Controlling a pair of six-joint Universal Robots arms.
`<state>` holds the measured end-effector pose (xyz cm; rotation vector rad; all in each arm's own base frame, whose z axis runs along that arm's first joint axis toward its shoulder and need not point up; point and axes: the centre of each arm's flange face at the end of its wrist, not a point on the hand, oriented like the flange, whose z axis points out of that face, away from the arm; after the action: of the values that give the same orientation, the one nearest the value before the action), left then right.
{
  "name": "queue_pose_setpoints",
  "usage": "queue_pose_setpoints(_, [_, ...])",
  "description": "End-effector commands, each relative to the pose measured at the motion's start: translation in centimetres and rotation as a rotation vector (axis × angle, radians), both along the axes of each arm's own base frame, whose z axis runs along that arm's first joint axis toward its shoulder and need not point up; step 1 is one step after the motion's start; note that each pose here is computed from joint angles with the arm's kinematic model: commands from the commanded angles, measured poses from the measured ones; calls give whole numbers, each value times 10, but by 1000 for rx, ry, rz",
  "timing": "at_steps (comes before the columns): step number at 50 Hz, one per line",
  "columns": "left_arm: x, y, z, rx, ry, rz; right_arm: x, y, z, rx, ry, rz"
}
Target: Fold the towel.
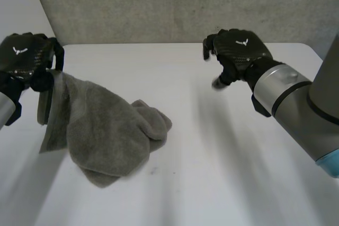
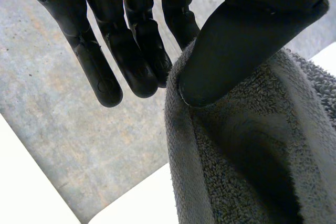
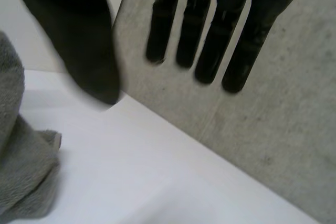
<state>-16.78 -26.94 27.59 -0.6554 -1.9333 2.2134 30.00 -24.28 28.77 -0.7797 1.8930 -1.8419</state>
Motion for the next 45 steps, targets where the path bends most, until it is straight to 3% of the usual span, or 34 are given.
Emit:
queue_pose_setpoints(1, [0, 0, 17, 7, 56, -6, 4, -5, -37, 179, -31, -11])
queue_pose_setpoints(11, [2, -3, 18, 12, 57, 3, 31, 0, -106, 391, -18, 34])
queue_pose_setpoints(19, [2, -3, 19, 9, 59, 3, 61, 8, -140, 414, 10, 102])
queue_pose_setpoints(33, [2, -3, 20, 16, 79, 3, 102, 19, -164, 362, -9, 194])
queue_pose_setpoints(45, [2, -2, 20, 18, 80, 2, 111, 21, -177, 395, -24, 201])
